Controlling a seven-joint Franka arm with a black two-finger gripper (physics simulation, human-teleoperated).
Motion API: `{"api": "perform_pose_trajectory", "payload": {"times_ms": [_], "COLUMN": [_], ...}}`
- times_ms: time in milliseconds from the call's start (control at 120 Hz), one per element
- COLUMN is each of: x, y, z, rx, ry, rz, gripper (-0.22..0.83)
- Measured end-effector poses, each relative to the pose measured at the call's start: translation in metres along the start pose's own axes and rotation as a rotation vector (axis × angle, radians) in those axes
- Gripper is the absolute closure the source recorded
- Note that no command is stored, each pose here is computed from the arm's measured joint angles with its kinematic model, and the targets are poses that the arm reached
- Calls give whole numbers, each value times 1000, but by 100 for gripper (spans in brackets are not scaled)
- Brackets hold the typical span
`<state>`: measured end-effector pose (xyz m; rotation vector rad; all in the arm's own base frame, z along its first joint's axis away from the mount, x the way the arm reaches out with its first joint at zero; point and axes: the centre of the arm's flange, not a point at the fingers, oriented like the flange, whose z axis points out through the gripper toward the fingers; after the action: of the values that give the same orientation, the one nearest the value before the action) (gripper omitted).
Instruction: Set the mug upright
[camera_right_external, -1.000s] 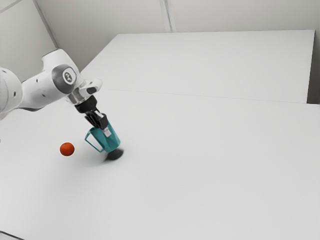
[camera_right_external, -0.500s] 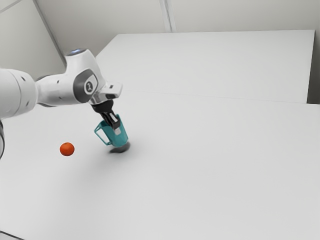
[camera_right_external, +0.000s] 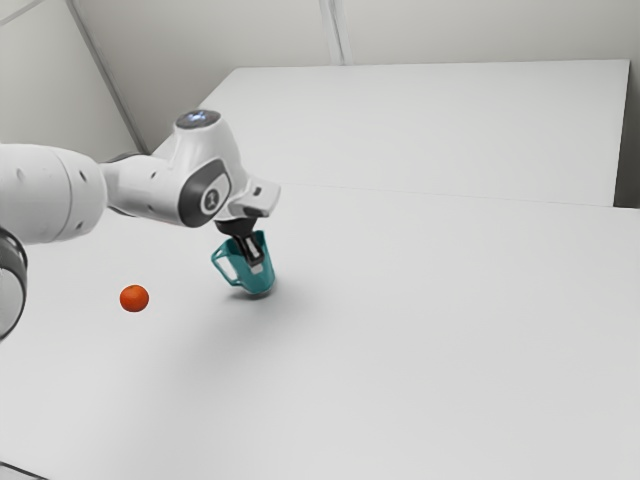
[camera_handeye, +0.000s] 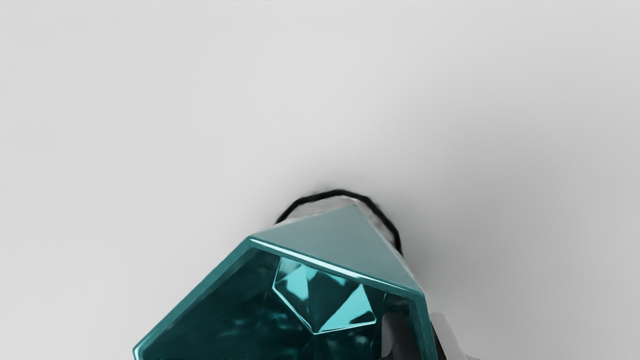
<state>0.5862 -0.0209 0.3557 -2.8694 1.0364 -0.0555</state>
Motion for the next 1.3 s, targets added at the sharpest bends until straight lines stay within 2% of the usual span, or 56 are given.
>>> {"api": "perform_pose_trajectory", "payload": {"times_ms": [333,542,633,750,1042,1300], "x": [8,9,10,10,19,25], "y": [6,6,5,3,-12,-31], "z": [21,17,11,-4,-61,-137], "rx": [18,19,24,33,53,47], "ry": [-21,-11,-1,25,90,81], "rz": [11,14,17,16,-37,-138], "gripper": [78,34,22,13,3,1]}}
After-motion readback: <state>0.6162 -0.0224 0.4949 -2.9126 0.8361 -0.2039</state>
